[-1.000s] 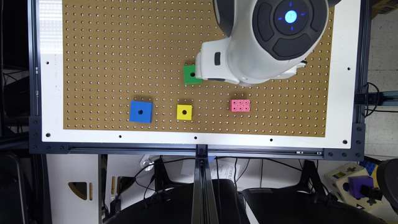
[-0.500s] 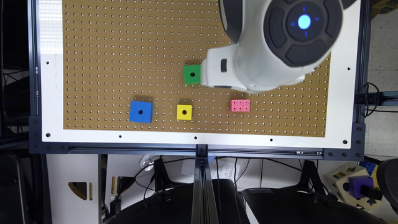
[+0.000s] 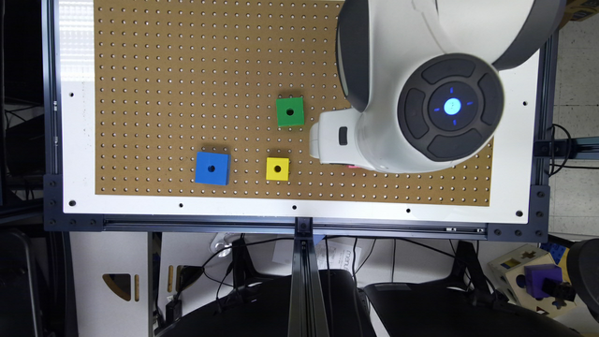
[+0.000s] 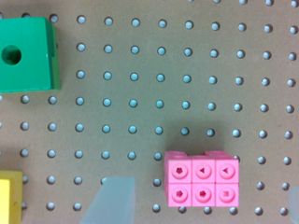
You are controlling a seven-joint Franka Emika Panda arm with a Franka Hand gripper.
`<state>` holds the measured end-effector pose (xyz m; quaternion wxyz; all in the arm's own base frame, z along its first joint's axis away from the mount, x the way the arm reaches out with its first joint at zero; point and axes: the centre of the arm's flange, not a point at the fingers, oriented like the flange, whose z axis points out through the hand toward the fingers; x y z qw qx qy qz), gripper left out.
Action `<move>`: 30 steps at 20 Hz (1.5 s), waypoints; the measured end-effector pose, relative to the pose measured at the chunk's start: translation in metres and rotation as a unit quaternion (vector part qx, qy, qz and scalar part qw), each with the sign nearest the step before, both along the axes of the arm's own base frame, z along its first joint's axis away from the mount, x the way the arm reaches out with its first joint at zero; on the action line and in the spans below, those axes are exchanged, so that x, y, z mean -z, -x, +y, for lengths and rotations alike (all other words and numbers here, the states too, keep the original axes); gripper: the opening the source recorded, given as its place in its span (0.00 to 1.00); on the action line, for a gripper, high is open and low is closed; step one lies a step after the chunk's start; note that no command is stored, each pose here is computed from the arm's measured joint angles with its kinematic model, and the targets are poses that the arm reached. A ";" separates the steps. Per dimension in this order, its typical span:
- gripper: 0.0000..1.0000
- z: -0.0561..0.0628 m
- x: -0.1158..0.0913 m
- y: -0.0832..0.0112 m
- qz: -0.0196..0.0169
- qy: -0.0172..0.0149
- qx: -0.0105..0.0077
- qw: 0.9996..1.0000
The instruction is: Pick up pink block.
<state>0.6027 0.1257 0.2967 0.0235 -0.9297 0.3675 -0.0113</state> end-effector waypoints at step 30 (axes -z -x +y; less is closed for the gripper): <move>1.00 0.003 0.083 -0.0097 0.003 -0.008 0.002 1.000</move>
